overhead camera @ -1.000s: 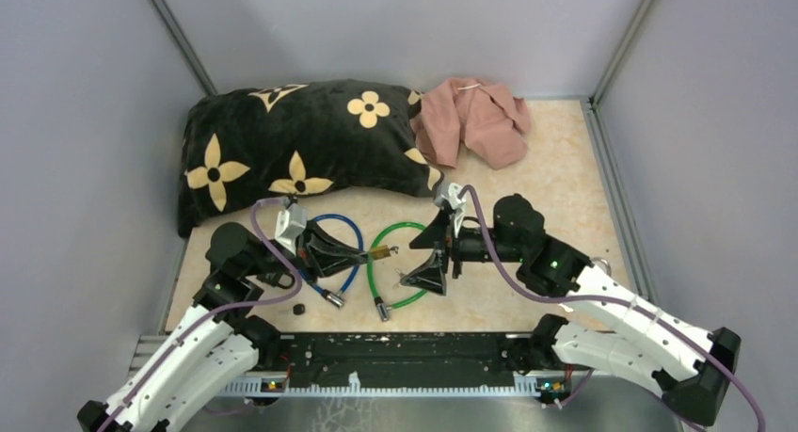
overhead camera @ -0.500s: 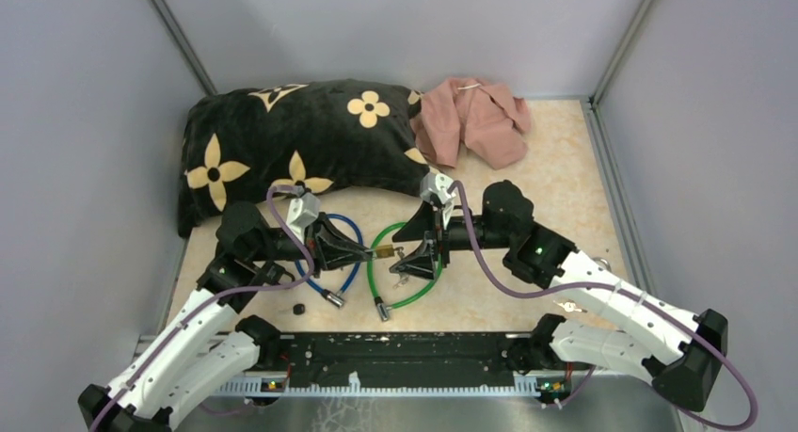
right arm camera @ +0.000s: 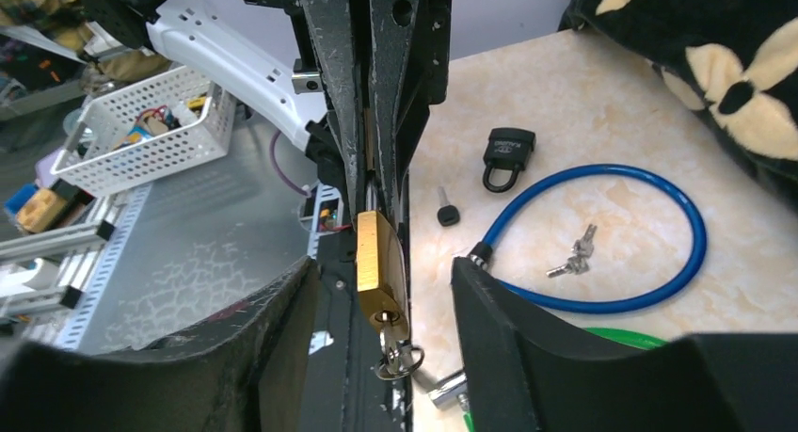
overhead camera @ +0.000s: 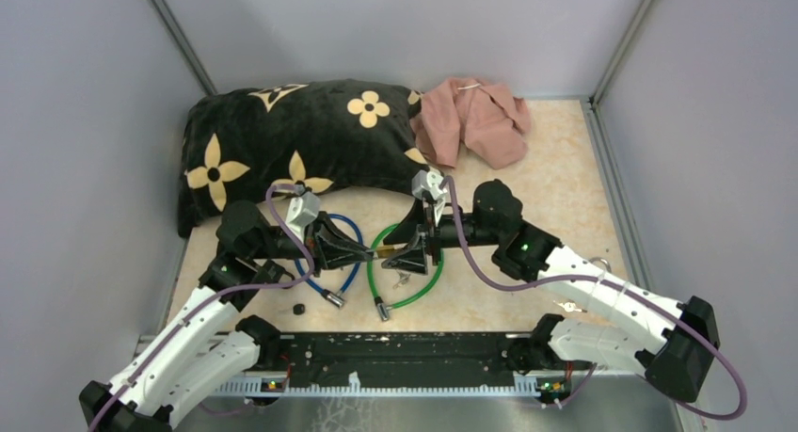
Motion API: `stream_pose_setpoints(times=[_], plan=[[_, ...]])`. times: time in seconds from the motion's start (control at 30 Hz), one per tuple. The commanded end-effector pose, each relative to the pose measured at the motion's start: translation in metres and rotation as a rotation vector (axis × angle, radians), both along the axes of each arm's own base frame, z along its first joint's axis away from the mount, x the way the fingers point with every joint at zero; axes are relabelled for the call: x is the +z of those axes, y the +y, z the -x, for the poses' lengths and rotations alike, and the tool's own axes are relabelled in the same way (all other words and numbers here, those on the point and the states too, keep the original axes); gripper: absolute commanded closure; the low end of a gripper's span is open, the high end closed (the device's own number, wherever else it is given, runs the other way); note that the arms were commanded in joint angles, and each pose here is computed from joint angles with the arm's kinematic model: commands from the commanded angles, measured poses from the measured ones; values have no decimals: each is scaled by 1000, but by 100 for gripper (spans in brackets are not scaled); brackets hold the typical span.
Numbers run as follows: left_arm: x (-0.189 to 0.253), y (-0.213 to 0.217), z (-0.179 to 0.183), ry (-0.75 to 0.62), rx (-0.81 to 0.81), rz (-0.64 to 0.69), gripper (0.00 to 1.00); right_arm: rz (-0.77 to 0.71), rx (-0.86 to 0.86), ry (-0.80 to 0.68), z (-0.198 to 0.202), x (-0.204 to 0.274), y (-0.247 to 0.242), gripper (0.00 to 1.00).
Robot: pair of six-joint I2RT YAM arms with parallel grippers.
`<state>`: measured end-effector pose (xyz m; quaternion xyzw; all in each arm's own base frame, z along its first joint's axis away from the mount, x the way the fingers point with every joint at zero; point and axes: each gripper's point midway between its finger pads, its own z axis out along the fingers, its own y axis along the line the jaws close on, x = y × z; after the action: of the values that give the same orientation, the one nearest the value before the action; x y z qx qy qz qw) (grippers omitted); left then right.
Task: Lock with the key
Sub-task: Lock the lock.
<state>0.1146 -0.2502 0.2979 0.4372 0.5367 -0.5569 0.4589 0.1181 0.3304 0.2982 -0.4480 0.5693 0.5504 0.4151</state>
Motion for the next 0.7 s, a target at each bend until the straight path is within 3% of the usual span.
stream_pose_setpoints(times=[0.0, 0.2, 0.4, 0.5, 0.67], plan=[[21, 0, 3, -63, -22, 47, 100, -53, 32, -19, 3, 14, 2, 55], [22, -1, 4, -48, -31, 55, 100, -74, 47, 5, 5, 15, 4, 100], [19, 0, 3, 25, -7, 75, 97, -104, 10, 35, 1, 20, 5, 100], [12, 3, -3, 104, 42, 83, 67, -134, -27, 47, -2, 24, 1, 100], [-13, 10, -9, 196, 94, 62, 36, -141, -56, 62, -4, 26, -4, 100]])
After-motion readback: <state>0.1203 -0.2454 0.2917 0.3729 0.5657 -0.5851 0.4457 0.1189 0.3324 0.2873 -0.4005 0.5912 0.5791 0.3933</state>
